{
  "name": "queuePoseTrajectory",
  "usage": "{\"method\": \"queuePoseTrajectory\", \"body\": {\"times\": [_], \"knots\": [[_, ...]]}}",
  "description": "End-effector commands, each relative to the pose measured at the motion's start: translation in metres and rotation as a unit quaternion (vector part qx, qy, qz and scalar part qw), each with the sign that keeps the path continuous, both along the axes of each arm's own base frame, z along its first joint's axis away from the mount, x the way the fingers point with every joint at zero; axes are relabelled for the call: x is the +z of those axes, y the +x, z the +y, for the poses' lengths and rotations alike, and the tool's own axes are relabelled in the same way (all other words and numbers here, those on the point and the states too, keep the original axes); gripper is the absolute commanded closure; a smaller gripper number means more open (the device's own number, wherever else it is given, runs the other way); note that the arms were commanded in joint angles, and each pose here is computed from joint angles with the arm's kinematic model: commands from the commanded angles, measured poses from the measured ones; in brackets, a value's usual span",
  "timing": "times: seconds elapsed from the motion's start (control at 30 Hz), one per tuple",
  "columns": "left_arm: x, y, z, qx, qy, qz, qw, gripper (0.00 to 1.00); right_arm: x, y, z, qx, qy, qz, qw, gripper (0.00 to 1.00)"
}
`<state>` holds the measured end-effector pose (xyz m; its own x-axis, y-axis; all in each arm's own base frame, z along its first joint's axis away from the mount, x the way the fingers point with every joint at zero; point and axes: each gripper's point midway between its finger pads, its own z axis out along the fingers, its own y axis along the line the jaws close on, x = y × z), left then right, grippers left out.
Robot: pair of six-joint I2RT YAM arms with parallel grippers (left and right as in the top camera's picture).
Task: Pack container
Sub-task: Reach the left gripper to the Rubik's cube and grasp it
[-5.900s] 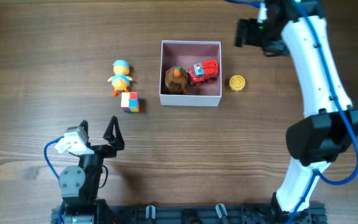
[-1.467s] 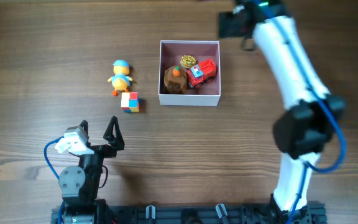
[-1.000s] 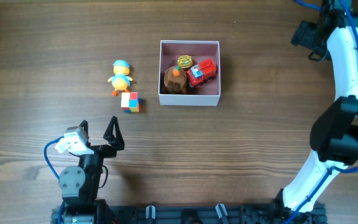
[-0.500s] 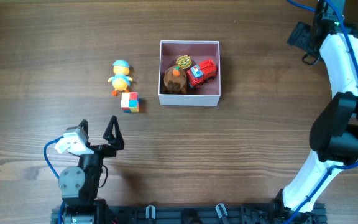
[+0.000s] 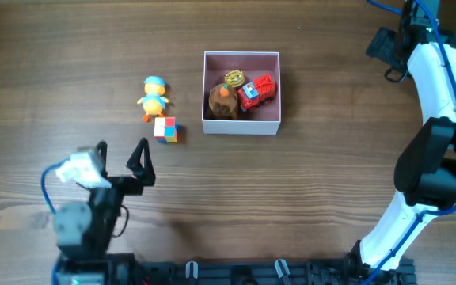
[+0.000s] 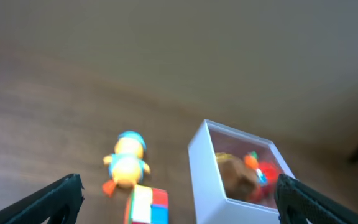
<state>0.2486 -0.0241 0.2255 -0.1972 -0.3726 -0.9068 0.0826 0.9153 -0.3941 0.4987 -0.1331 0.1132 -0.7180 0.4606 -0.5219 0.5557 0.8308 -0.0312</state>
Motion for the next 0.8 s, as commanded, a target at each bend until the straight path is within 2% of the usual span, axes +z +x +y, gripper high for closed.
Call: {"method": "queuePoseTrajectory", "body": {"times": [0.0,0.07,0.13,0.2,0.3,0.37,0.43,0.5,0.63,0.77], "knots": [[0.065,0.009,-0.029,-0.098,0.032,0.023,0.994,0.00,-0.009,0.000,0.004,0.000,0.006,0.007,1.000,0.00],[0.072,0.023,-0.036,-0.119,0.013,0.072,0.990,0.00,-0.009,0.000,0.004,0.000,0.006,0.007,1.000,0.00],[0.054,0.028,-0.044,-0.141,-0.016,0.130,0.981,0.00,-0.009,0.000,0.004,0.000,0.006,0.007,1.000,0.00],[0.065,0.038,-0.064,-0.205,-0.034,0.121,0.971,0.00,-0.009,0.000,0.004,-0.001,0.006,0.007,1.000,0.00],[0.078,0.057,-0.073,-0.235,-0.026,0.133,0.962,0.01,-0.009,0.000,0.004,0.000,0.006,0.007,1.000,0.00],[0.062,0.073,-0.070,-0.219,0.021,0.190,0.957,0.00,-0.009,0.000,0.004,0.000,0.006,0.007,1.000,0.00],[0.032,0.086,-0.063,-0.183,0.067,0.284,0.939,0.01,-0.009,0.000,0.004,0.000,0.006,0.007,1.000,0.00],[0.012,0.096,-0.064,-0.170,0.088,0.331,0.924,0.00,-0.009,0.000,0.004,0.000,0.006,0.007,1.000,0.00],[-0.037,0.106,-0.066,-0.168,0.091,0.404,0.895,0.00,-0.009,0.000,0.004,0.000,0.006,0.007,1.000,0.00],[-0.075,0.112,-0.054,-0.140,0.066,0.465,0.872,0.00,-0.009,0.000,0.004,-0.001,0.006,0.007,1.000,0.00]]}}
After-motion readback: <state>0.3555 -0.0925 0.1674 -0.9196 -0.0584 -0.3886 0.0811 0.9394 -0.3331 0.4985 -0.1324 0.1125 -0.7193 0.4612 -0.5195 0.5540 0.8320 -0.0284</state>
